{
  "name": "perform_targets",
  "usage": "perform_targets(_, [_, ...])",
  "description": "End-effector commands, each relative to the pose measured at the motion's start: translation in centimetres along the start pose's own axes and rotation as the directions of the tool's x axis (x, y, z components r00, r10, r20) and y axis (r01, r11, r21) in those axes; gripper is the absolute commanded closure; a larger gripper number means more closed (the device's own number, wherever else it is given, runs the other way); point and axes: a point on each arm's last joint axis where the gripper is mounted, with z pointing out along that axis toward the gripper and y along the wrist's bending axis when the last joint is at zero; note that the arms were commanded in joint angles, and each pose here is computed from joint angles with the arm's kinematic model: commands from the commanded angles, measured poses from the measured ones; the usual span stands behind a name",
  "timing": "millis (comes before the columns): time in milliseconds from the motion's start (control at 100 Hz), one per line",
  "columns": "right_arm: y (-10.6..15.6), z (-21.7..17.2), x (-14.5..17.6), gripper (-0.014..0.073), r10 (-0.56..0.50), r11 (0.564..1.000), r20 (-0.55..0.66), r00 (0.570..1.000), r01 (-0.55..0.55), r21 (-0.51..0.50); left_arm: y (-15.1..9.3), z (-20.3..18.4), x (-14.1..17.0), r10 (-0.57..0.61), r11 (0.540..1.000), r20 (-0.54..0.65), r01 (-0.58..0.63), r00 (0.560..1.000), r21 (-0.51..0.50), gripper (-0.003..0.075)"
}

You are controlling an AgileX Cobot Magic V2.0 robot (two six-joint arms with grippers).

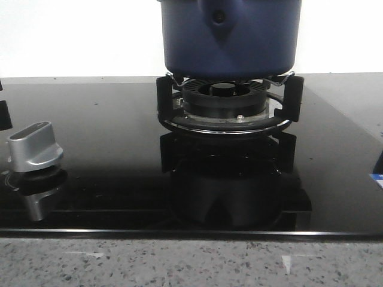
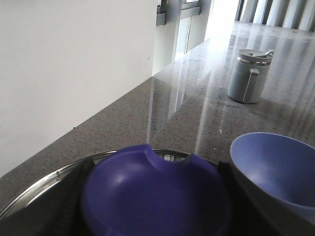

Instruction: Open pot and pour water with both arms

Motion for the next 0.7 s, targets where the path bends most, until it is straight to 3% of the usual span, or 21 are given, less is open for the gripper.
perform_targets(0, [0.2, -0.5, -1.1, 0.0663, -0.003, 1.000, 0.087, 0.996, 0.004, -0.017, -1.2, -0.7, -3.5, -0.005, 1.000, 0.130, 0.001, 0.991, 0.028, 0.0456])
perform_targets(120, [0.2, -0.5, -1.1, 0.0663, -0.003, 1.000, 0.089, 0.996, 0.004, -0.017, -1.1, -0.7, -3.5, 0.003, 1.000, 0.130, -0.007, 0.991, 0.024, 0.0430])
perform_targets(340, [0.2, -0.5, -1.2, 0.0663, -0.004, 1.000, 0.090, 0.996, 0.005, -0.015, -0.8, -1.1, -3.7, 0.012, 1.000, 0.135, -0.014, 0.991, 0.008, 0.0171])
perform_targets(690, [-0.1, -0.8, -1.2, 0.0663, -0.030, 0.999, 0.117, 0.993, 0.028, 0.019, -0.4, -5.1, -7.5, 0.060, 0.997, 0.207, -0.048, 0.977, -0.059, 0.0167])
